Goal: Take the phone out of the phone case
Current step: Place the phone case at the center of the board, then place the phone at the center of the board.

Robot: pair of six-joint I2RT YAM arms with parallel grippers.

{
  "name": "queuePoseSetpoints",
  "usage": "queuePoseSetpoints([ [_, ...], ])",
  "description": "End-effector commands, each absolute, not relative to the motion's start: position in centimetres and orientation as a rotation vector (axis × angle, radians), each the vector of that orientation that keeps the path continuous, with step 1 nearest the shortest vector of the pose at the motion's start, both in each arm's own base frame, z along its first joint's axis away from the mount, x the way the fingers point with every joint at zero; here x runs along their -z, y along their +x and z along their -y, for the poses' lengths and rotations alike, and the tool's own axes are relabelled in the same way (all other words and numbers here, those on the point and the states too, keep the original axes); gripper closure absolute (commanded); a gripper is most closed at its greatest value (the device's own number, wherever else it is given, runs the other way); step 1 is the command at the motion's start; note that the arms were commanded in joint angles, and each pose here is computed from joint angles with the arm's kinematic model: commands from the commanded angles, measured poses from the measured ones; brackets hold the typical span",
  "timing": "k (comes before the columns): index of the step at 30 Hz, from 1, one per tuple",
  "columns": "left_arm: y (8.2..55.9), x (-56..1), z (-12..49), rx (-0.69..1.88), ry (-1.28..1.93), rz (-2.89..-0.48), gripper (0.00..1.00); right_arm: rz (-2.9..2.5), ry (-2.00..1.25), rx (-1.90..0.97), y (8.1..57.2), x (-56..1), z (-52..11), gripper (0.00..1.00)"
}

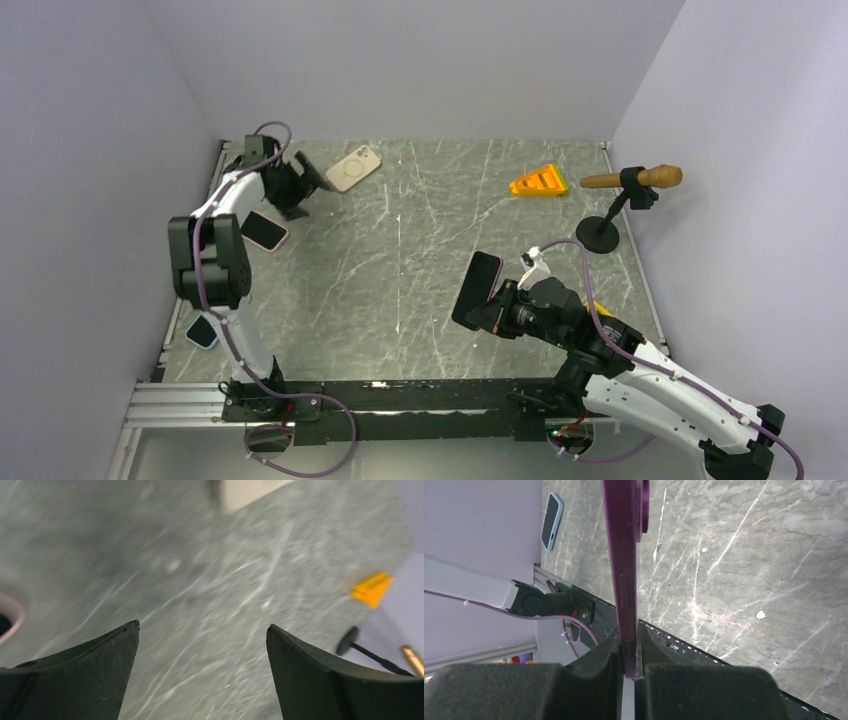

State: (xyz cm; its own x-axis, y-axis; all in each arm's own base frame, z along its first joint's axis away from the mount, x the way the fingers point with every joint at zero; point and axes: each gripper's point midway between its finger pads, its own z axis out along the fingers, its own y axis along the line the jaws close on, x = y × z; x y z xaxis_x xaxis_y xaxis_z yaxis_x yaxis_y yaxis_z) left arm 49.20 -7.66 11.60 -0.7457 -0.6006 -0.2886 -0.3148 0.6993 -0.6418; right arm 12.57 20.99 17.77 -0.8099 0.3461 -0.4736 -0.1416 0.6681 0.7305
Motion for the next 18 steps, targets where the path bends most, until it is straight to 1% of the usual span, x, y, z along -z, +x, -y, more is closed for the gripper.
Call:
queuePoseSetpoints([
  [1,41.4,-12.0,4.5,0.497,-0.734,-2.475,0.01,-2.212,0.133,-1.160,13.0,-19.6,-22.3,1.00],
  [5,36.0,-13.7,7.1,0.624,-0.611,-2.414,0.01,-2.239,0.116,-1.144,13.2,-19.0,-22.7,1.00],
  [11,27.7,-13.3,12.2,0.731,-0.377,-2.426,0.01,-2.272,0.119,-1.118,13.6,-17.7,-23.2,1.00],
  [13,25.8,-13.2,13.3,0.776,-0.347,-2.415,0.01,-2.291,0.136,-1.099,13.9,-17.0,-23.2,1.00],
  [16,23.3,-13.2,15.5,0.925,-0.283,-2.384,0.01,-2.327,0.178,-1.023,15.1,-15.4,-22.4,1.00],
  [18,21.9,-13.2,16.8,1.025,-0.216,-2.355,0.01,-2.375,0.189,-1.022,15.8,-14.2,-21.8,1.00],
])
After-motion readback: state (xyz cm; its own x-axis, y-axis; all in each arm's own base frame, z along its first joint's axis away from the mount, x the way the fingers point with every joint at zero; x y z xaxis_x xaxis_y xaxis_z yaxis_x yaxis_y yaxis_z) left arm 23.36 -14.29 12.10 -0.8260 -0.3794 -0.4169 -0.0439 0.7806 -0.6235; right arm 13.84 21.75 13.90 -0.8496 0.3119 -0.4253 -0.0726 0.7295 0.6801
